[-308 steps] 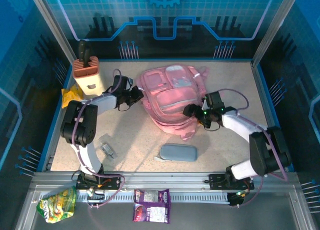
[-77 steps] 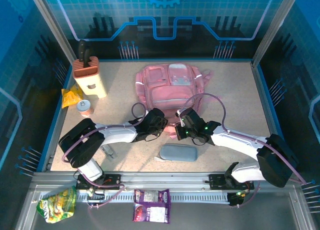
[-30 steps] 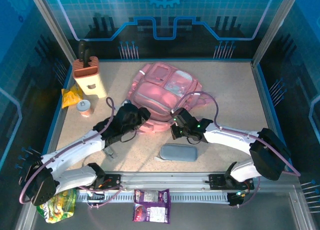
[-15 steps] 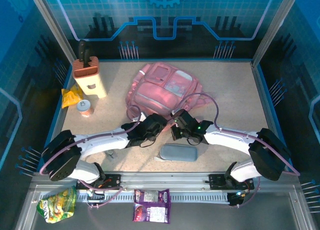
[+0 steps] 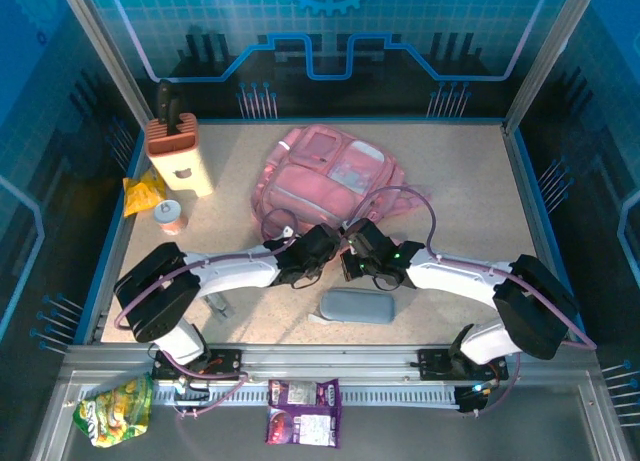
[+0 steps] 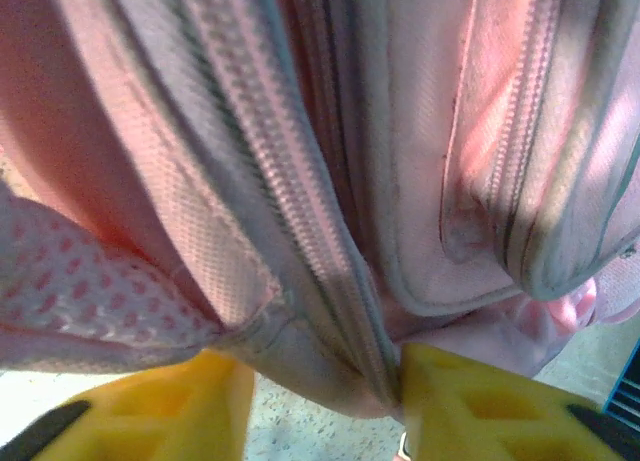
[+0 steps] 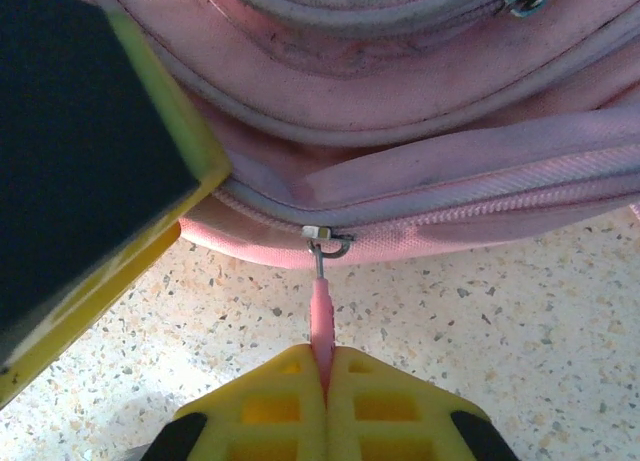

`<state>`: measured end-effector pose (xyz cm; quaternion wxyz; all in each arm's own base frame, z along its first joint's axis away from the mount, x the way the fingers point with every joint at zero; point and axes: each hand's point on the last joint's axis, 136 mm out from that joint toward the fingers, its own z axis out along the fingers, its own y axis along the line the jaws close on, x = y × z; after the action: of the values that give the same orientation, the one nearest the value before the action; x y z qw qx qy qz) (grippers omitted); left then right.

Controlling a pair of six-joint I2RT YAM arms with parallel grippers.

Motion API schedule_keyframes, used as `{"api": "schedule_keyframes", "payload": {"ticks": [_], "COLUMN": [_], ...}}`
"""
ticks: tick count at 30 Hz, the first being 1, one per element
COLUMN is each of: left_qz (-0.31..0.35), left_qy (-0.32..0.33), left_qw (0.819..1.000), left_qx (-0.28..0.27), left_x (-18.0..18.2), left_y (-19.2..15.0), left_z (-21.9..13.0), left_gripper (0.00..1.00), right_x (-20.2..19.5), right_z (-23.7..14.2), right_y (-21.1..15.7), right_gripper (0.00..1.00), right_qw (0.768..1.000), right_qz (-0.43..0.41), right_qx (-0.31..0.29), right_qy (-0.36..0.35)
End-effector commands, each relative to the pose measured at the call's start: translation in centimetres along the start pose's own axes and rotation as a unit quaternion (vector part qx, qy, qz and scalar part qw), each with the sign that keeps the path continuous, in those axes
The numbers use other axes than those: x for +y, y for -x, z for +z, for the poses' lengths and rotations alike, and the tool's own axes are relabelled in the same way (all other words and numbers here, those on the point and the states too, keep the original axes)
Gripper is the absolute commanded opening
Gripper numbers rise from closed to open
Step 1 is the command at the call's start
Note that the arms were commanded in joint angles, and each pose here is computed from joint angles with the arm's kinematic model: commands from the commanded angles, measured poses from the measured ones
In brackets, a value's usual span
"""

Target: Pack the student bag

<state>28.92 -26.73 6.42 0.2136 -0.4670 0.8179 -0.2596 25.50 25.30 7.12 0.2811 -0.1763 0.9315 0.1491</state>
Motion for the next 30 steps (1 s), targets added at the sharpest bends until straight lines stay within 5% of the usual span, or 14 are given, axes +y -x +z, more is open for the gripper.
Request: {"api": "schedule_keyframes", "payload": {"ticks": [1, 6, 22, 30], "left_qz": [0.011, 0.038, 0.091, 0.093], "left_qy": [0.008, 0.011, 0.000, -0.007], "left_qw": [1.000, 0.999, 0.992, 0.992], "left_qx": [-0.015, -0.033, -0.086, -0.082], "left_x": [-0.1, 0.0, 2.7, 3.9], "left_y": [1.2, 2.8, 8.3, 9.7], "left_z": [-0.3, -1.5, -6.9, -7.4], "left_gripper": [0.27, 0.00, 0.00, 0.00], "right_x": [-1.4, -3.6, -10.3, -10.1], "right_z": [0.3, 0.2, 0.0, -0.3], "right_y": [-0.5, -0.6, 0.1, 1.0], "right_gripper": [0.00, 0.00, 0.00, 0.00], "right_qw": [1.000, 0.999, 0.991, 0.992], "right_qz": [-0.003, 0.001, 0.055, 0.067], "right_qx": [0.005, 0.004, -0.002, -0.007], "right_qy": [-0.014, -0.047, -0.119, -0.108]}}
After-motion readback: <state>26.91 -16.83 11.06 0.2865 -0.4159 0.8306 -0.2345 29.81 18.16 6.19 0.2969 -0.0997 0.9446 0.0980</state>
